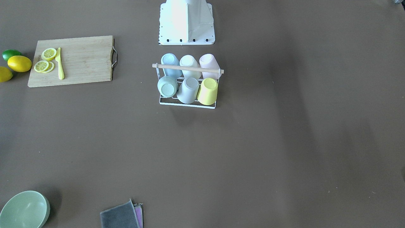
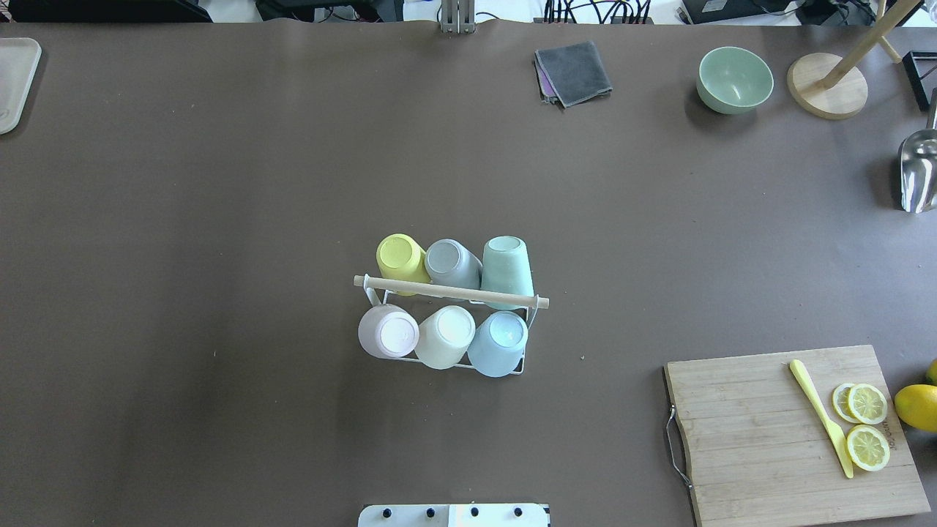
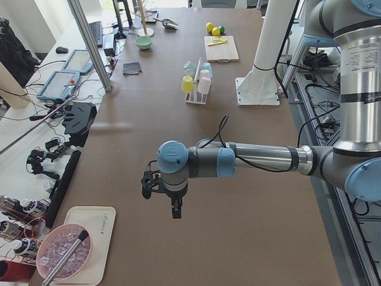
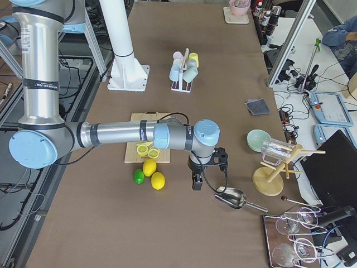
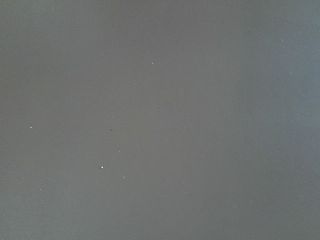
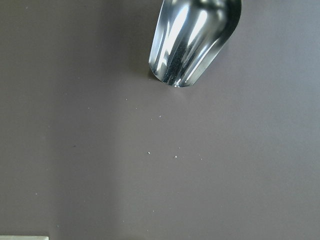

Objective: Place cup on cup holder

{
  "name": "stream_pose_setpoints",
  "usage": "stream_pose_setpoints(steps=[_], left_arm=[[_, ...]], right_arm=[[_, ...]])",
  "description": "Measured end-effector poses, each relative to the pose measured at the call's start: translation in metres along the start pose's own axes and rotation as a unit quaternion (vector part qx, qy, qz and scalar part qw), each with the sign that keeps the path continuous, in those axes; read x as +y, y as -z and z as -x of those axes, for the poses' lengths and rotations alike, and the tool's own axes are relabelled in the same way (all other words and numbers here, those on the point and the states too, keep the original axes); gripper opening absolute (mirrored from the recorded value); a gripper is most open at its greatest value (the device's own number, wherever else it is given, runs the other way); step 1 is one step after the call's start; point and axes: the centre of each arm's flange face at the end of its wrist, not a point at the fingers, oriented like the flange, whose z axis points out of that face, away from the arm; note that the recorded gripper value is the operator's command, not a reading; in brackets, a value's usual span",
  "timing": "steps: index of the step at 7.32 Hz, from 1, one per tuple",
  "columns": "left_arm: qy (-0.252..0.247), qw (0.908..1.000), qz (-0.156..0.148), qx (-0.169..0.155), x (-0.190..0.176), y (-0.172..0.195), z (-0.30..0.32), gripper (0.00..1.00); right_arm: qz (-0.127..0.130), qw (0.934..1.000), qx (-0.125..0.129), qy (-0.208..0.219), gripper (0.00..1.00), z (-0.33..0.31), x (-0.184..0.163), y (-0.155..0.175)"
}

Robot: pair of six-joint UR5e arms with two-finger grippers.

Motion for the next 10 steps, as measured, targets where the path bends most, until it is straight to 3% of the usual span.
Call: stream_pose_setpoints(steps=[10], left_arm=[[-0.001, 1.0000, 0.006, -0.006, 0.0109, -0.0075, 0.0062, 0.98]], right_arm=[[0.003, 1.0000, 0.003, -0.001, 1.00, -0.0028, 0.0032, -0.0024]])
